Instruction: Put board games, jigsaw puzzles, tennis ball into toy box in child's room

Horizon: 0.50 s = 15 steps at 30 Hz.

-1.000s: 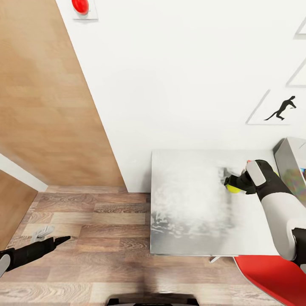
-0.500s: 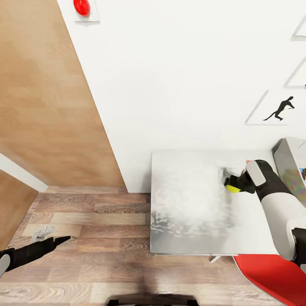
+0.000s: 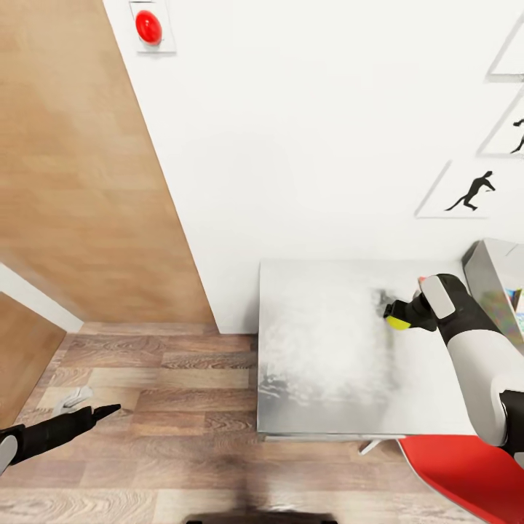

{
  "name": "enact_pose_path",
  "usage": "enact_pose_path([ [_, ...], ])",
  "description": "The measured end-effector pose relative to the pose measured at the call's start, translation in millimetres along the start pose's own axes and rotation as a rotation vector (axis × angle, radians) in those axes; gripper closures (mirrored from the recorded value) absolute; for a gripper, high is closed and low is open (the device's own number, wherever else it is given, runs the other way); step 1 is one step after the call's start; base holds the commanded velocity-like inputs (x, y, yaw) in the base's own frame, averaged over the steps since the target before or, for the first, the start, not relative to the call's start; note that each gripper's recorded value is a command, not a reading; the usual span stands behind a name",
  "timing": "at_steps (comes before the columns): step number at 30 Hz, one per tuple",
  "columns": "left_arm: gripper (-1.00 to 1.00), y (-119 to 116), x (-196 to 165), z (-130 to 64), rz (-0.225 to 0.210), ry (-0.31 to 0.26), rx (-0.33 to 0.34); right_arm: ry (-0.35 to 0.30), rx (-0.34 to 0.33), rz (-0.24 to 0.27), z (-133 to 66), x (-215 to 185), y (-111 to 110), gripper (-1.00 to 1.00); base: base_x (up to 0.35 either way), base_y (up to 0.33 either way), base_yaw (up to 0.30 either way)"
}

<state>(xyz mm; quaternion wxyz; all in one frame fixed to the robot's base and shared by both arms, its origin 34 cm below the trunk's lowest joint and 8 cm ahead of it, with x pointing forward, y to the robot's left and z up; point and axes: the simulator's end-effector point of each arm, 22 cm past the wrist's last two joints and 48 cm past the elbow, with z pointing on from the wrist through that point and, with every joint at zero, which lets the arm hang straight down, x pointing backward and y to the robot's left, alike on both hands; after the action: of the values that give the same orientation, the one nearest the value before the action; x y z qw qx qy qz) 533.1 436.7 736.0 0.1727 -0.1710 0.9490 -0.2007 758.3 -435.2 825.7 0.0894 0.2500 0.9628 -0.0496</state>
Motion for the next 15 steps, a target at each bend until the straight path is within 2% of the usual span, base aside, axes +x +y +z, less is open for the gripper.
enact_pose_path([
  [4, -1.0, -1.2, -1.7, -1.2, 0.002, -0.004, 0.002, -0.004, -0.003, 0.002, -2.9, -1.4, 0.3, 1.0, -0.198, 0.0, 0.0],
  [15, -1.0, -1.0, -2.8, -2.0, 0.003, -0.006, 0.001, -0.011, -0.008, 0.002, -5.2, -4.2, 1.3, 1.0, -0.288, 0.0, 0.0],
])
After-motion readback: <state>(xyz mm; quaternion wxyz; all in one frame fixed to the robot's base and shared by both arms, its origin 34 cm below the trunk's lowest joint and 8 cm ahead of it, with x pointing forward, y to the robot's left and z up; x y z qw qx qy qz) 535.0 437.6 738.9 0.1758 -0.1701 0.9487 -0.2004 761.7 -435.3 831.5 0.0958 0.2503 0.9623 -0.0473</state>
